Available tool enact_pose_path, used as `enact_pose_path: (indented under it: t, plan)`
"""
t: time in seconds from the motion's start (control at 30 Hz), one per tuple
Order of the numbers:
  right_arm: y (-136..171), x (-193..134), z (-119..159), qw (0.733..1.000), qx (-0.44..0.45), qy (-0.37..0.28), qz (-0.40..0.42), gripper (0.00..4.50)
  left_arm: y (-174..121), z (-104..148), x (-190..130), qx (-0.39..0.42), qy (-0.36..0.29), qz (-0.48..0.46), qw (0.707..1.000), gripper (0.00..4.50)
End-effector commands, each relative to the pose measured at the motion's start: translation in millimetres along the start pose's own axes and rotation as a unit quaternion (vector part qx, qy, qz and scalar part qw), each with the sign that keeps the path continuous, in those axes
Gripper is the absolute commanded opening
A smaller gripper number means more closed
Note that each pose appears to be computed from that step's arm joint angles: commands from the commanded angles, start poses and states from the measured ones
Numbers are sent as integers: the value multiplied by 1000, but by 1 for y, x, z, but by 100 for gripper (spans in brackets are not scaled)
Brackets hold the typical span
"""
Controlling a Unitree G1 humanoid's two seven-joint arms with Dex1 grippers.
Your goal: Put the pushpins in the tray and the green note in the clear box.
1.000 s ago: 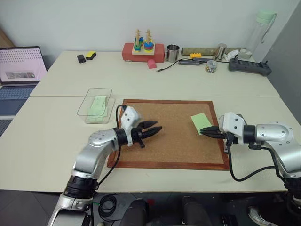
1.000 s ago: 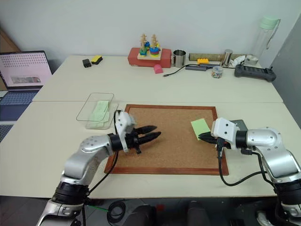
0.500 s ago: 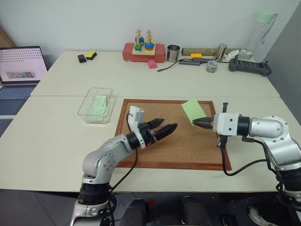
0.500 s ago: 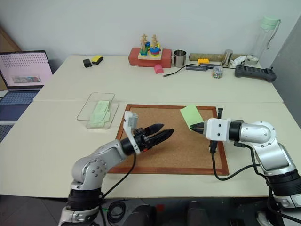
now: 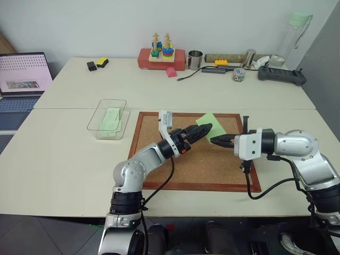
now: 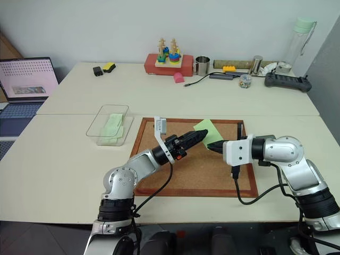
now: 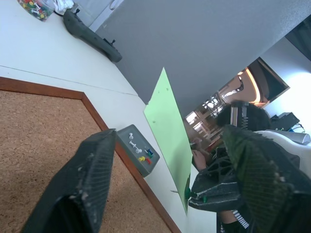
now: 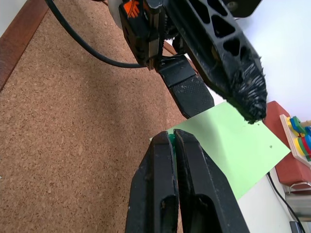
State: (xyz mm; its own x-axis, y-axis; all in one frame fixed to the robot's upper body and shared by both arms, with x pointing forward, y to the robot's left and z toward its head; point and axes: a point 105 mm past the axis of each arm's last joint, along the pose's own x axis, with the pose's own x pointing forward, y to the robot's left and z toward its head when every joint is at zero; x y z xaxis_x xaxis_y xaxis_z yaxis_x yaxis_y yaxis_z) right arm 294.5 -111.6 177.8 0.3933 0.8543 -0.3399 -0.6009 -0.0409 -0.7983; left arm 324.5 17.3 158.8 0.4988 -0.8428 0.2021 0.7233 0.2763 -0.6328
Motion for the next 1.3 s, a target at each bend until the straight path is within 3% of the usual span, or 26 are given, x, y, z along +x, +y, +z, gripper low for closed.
enact_pose_path:
  t: [0.03,0.53,1.07,1.17,1.3]
  plan:
    - [-8,1,12,999,-31,-16,-9,0,-12,8,4,13,-7,-37,999,265]
    - [-7,4,15,999,-37,-26,-6,0,-12,2,5,23,6,-41,999,6]
    - [-17,-6,29,996,-46,-53,-49,0,28,-1,7,104,0,68,992,1]
    - [-22,-15,25,996,1,-46,-82,0,29,1,9,110,-9,71,991,1]
    - [-31,-44,-14,981,116,41,-149,0,16,12,11,128,-28,48,990,1]
